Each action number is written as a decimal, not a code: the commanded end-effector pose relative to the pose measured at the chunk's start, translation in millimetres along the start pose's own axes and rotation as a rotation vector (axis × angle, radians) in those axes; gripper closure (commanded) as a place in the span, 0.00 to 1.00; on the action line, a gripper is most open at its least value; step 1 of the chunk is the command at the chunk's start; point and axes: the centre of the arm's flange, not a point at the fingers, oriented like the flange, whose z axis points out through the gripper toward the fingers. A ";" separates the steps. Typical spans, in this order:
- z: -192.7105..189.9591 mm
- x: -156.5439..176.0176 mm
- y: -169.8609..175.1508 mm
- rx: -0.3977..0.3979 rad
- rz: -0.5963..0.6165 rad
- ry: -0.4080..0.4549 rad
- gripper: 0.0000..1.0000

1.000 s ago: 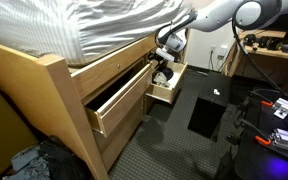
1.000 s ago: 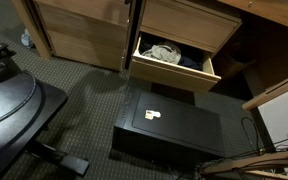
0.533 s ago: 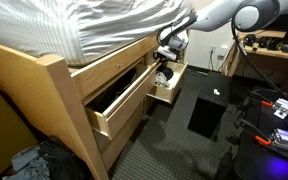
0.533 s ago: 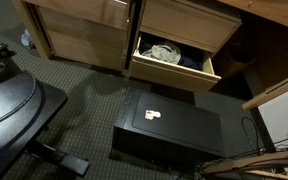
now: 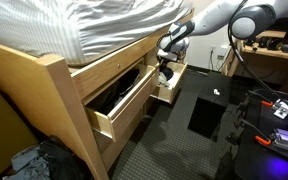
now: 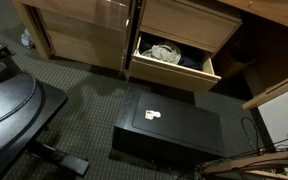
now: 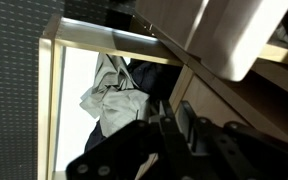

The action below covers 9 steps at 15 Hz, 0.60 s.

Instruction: Close the upper drawer of the cabinet to the right and open the upper drawer of the cabinet to the left

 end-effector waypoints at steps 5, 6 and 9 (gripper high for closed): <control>-36.3 5.9 -0.5 0.143 0.066 0.205 0.35; -45.4 7.0 -0.8 0.143 0.084 0.253 0.27; -28.2 19.6 -9.1 0.153 0.065 0.239 0.31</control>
